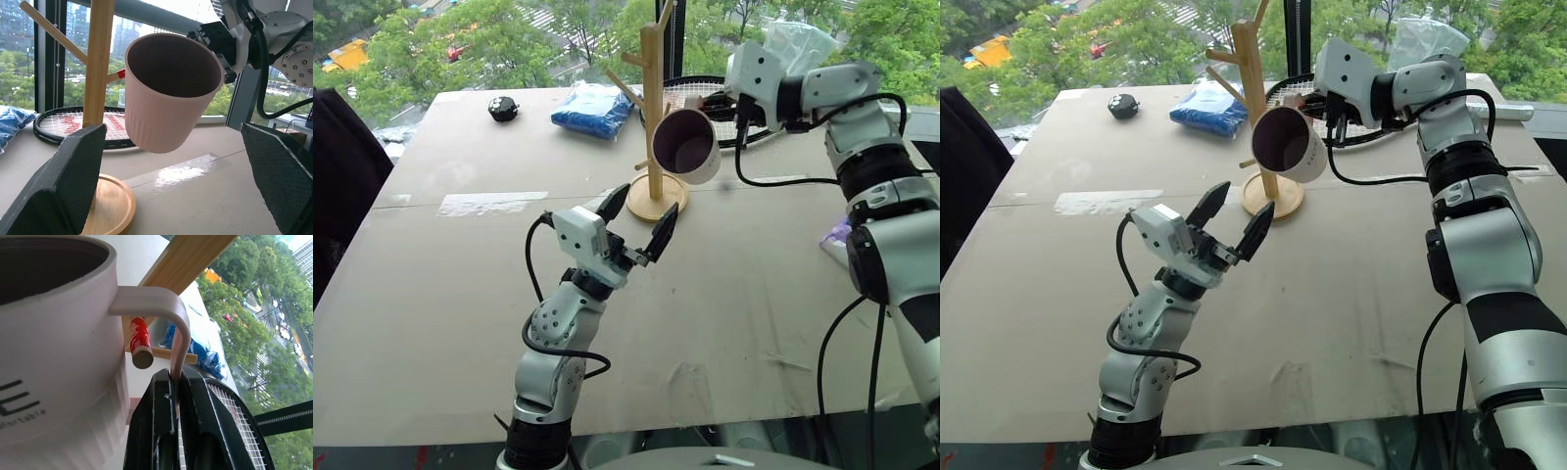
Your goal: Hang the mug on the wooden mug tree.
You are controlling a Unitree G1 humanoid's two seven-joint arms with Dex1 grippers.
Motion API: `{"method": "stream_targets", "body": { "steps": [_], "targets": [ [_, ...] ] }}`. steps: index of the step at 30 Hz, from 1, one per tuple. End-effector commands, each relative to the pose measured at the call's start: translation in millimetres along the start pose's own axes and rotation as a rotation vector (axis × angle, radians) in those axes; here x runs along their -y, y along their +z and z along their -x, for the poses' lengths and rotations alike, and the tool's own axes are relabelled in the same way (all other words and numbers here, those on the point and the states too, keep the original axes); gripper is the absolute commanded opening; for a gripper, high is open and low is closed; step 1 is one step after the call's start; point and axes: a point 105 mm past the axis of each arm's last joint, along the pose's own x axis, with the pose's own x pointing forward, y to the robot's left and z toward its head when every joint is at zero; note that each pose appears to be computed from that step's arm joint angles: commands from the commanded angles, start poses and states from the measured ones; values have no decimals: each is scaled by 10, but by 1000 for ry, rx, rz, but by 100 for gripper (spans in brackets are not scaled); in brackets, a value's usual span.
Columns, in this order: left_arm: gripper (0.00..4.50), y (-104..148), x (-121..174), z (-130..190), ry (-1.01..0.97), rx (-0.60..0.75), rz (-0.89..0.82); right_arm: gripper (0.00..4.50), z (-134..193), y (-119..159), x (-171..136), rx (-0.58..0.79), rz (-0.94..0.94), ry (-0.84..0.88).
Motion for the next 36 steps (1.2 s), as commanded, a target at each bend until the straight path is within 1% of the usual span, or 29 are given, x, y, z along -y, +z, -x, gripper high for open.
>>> {"method": "stream_targets", "body": {
  "steps": [1, 2, 4, 5, 6, 7, 8, 9, 12, 15, 17, 19, 21, 22, 23, 24, 27, 30, 33, 36],
  "targets": [
    [450, 123, 42, 12, -9, 49, -17, 81, 22, 199, 147, 29, 66, -37],
    [450, 121, 42, 15, -8, 47, -17, 133, 20, 210, 157, 33, 66, -42],
    [450, 119, 41, 18, -6, 45, -17, 222, 23, 224, 185, 36, 65, -61],
    [450, 118, 40, 19, -5, 45, -16, 274, 29, 225, 207, 35, 65, -76],
    [450, 118, 40, 22, -3, 44, -16, 339, 40, 223, 235, 33, 63, -98],
    [450, 118, 38, 23, -2, 43, -16, 374, 56, 215, 264, 30, 59, -120],
    [450, 117, 37, 24, -1, 43, -17, 430, 73, 203, 285, 26, 55, -137],
    [450, 117, 33, 25, 0, 42, -17, 447, 94, 184, 300, 21, 51, -149],
    [450, 115, 17, 33, 5, 36, -24, 447, 175, 94, 306, 10, 22, -168],
    [450, 83, -61, 90, 18, -4, -53, 447, 345, -142, 208, 23, -97, -172],
    [450, -8, -138, 180, 34, -75, -44, 447, 473, -307, 68, 71, -210, -172],
    [450, -135, -195, 286, 48, -160, 20, 447, 579, -407, -90, 134, -306, -181],
    [450, -271, -208, 428, 20, -264, 22, 447, 680, -497, -332, 188, -415, -198],
    [450, -346, -203, 520, -1, -322, 21, 447, 726, -555, -512, 205, -481, -214],
    [450, -389, -204, 593, -14, -357, 18, 447, 760, -585, -675, 209, -529, -224],
    [450, -432, -213, 675, -18, -391, 26, 447, 795, -608, -903, 210, -580, -223],
    [450, -519, -165, 851, -58, -452, 75, 447, 909, -632, -1472, 191, -700, -270],
    [450, -575, -180, 938, -62, -494, 50, 447, 1015, -625, -1783, 159, -789, -336],
    [450, -634, -243, 1011, -32, -535, 15, 447, 1122, -668, -2136, 99, -887, -400],
    [450, -669, -228, 1045, -34, -553, 15, 447, 1194, -721, -2423, 40, -924, -399]
  ]
}}
